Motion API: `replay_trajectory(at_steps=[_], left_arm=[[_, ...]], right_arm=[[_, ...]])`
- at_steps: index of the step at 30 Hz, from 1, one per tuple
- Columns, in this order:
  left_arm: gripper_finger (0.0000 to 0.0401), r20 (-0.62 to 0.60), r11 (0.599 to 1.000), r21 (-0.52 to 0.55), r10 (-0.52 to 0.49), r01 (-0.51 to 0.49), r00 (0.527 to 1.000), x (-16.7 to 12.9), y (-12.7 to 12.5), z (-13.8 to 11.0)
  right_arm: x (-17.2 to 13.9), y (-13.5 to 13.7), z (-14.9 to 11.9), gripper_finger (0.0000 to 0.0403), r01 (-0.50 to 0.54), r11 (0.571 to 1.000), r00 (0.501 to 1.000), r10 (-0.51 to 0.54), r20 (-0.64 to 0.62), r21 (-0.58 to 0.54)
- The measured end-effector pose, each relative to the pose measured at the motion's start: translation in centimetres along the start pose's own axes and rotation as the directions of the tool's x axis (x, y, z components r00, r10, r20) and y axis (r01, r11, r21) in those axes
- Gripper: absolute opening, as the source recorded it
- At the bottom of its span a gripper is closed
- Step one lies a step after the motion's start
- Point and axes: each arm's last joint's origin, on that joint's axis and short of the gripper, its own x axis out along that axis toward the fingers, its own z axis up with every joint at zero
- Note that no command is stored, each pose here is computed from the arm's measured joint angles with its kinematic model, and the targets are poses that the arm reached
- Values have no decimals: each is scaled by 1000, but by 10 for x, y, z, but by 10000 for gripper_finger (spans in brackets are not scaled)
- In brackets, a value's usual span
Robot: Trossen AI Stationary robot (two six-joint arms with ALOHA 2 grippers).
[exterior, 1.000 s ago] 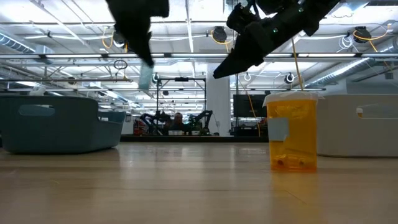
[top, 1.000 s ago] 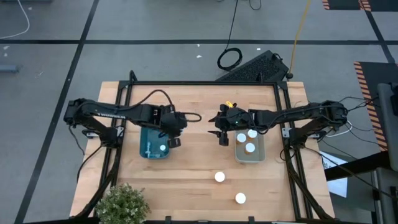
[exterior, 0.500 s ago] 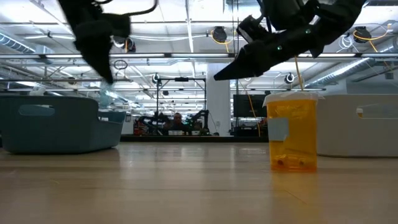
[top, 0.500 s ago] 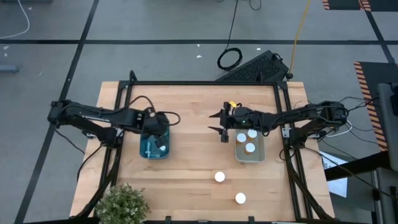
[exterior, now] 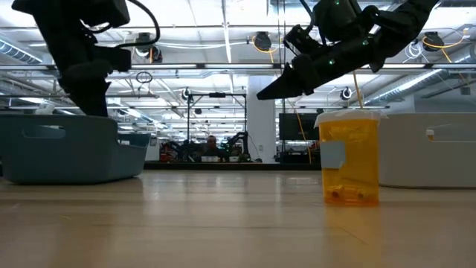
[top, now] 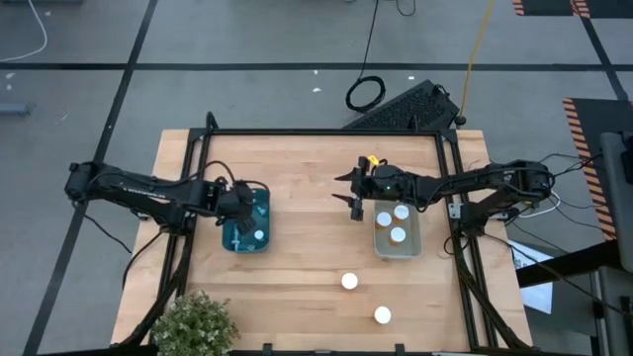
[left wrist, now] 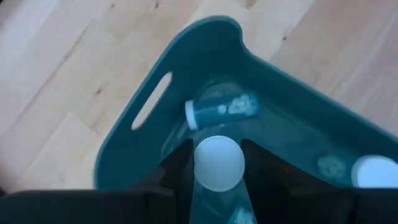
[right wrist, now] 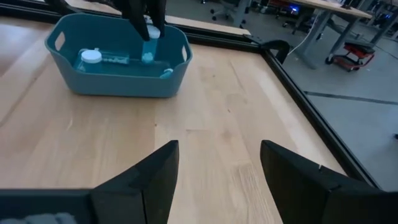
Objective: Pick and place medicine bottles into bin by pill shape (circle, oval)
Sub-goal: Adjust the blue pill bottle
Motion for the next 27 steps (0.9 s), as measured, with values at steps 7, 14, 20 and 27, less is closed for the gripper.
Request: replay_trajectory(at_steps=[7, 14, 20, 27], left_arm=[[128, 18, 1000, 5, 8, -8, 1000, 11, 1, -7], [157, 1, 1000, -7, 21, -21, 1000, 18, 2, -13], [173, 5, 1000, -2, 17, -17, 1000, 19, 2, -14], [177, 10, 1000, 19, 14, -14, 1000, 18, 2, -13]], right_arm=[[0, 0, 1, 219, 1, 1000, 1000, -1, 6, -2], [0, 0, 1, 219, 0, 1000, 1000, 0, 6, -3], [0, 0, 0, 219, -1, 1000, 1000, 1, 5, -3], [0, 0, 0, 219, -2, 1000, 1000, 2, 5, -4]])
